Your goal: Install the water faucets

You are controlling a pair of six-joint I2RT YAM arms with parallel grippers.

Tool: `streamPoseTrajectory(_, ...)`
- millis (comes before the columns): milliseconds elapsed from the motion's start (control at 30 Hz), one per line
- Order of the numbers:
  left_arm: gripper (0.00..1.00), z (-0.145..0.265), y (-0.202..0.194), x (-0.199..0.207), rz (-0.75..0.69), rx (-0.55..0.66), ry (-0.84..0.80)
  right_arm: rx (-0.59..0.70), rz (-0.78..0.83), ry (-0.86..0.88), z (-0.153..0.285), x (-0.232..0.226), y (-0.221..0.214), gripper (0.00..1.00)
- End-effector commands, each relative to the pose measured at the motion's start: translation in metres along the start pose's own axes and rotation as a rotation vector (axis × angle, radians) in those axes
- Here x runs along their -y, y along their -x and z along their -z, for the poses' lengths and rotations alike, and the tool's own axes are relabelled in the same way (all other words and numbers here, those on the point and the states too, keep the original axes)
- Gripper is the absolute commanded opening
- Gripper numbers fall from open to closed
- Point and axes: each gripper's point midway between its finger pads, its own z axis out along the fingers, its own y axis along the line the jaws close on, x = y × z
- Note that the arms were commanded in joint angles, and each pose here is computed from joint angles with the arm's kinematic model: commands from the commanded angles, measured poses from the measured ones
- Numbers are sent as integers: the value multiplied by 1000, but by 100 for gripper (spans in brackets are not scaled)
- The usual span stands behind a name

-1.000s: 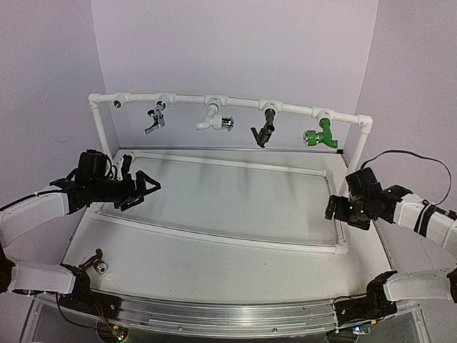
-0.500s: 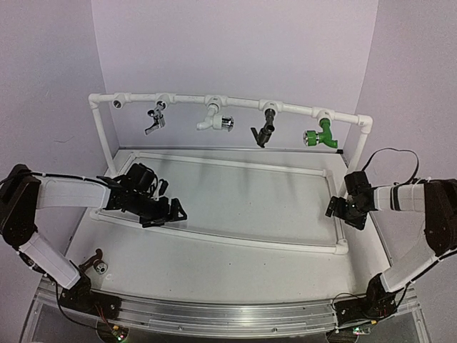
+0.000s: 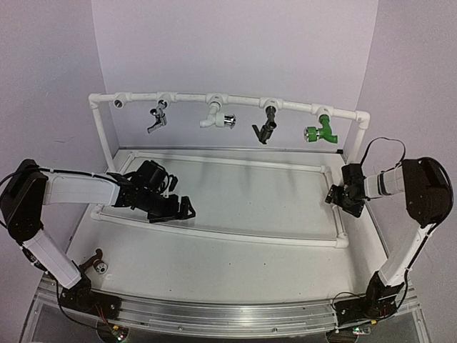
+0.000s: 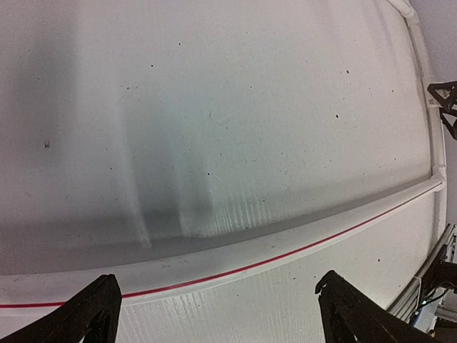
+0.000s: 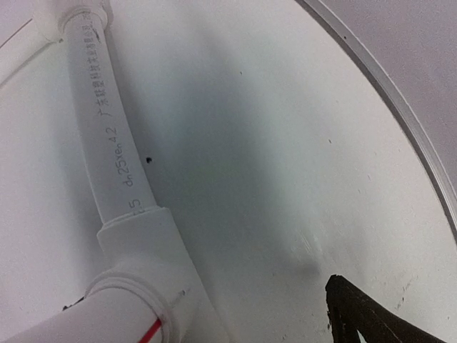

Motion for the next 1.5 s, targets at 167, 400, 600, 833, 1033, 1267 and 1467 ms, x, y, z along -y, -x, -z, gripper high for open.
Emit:
streamPoseTrajectory(167,100,-1,29,-2,-36,70,75,92,-156,-28,-53,24,98,98)
streamPoseTrajectory(400,100,-7,70,-34,17,86,208,45,-58,-16,-64,14,125,98)
streamPoseTrajectory(600,100,-4,110,-66,67,137,242,61,24,43,-12,-11,121,98)
streamPoseTrajectory(833,100,-26,117,-95,48,121,344,-60,172,306,33,-94,44,98)
streamPoseTrajectory(1033,98,-49,88,-89,82,24,281,-164,137,379,27,-101,9,98)
streamPoseTrajectory(1267,98,-63,22,-48,33,-76,260,-165,70,235,8,-55,5,98)
streamPoseTrajectory(1467,98,-76,-20,1,-23,-143,196,-174,-16,111,-11,1,9,98)
